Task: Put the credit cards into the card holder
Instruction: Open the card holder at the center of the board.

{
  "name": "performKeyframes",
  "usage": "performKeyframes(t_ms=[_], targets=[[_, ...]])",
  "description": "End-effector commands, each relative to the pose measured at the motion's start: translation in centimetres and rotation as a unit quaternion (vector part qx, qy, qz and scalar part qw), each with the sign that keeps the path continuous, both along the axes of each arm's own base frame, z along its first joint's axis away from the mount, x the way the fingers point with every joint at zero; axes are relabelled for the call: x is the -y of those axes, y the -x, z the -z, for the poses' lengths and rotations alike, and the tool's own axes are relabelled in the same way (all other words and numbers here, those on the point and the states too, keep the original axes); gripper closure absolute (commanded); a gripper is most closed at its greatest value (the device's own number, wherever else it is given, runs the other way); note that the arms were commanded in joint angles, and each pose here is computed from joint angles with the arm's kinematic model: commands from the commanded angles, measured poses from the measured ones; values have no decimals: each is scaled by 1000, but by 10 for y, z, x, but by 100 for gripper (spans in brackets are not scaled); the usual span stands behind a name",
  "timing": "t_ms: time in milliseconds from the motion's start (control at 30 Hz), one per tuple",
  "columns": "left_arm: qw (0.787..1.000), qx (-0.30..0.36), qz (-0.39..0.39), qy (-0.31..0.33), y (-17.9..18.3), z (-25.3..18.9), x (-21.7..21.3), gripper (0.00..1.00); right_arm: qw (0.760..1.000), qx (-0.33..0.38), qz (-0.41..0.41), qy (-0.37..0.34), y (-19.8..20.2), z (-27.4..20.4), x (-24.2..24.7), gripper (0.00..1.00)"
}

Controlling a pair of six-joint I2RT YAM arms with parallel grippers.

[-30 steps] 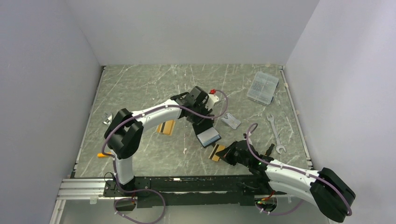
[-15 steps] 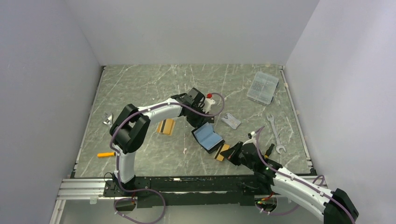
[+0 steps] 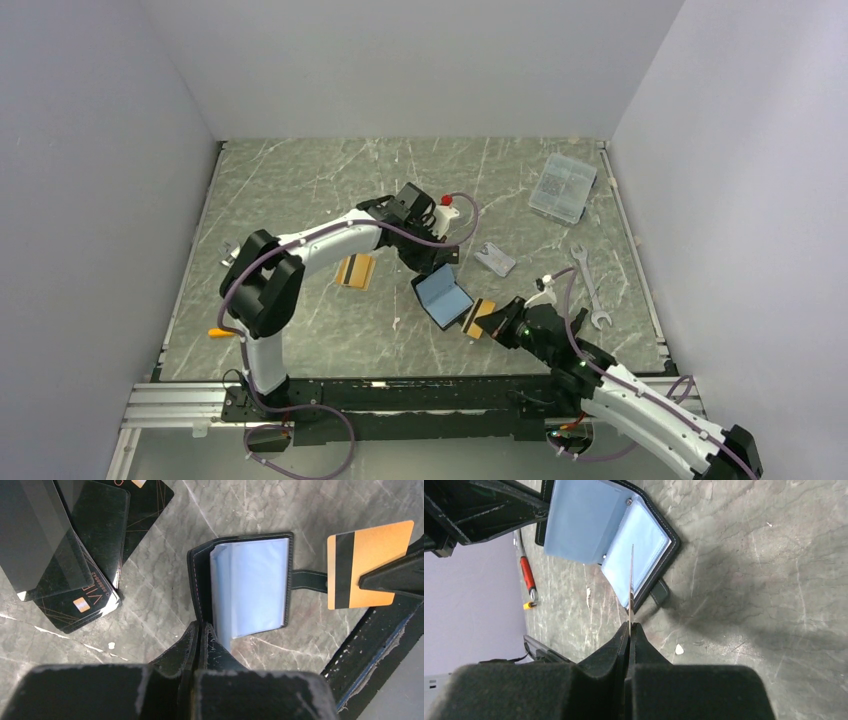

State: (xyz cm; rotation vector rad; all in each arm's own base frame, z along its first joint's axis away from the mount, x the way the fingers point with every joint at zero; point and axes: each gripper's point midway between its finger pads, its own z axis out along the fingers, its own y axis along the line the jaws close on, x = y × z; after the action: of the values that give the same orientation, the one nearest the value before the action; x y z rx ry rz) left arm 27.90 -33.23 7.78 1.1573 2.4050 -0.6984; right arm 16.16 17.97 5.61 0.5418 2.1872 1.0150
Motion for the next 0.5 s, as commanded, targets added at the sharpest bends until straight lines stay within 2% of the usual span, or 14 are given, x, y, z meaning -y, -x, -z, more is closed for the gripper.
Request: performKeyframes(t_ms=[0,100,233,467], targets=[[1000,5,6,21,12,-28,2,100,999,0,19,32,0,-8,14,100],[1000,-6,5,18,18,-27,2,100,999,10,35,28,-3,-14,19,100],[1000,-3,12,18,24,-30,5,100,1000,31,3,-5,-6,-22,0,100],[1000,-13,8,-14,23,-8,0,100,998,-14,-46,28,-4,4,-20,100]])
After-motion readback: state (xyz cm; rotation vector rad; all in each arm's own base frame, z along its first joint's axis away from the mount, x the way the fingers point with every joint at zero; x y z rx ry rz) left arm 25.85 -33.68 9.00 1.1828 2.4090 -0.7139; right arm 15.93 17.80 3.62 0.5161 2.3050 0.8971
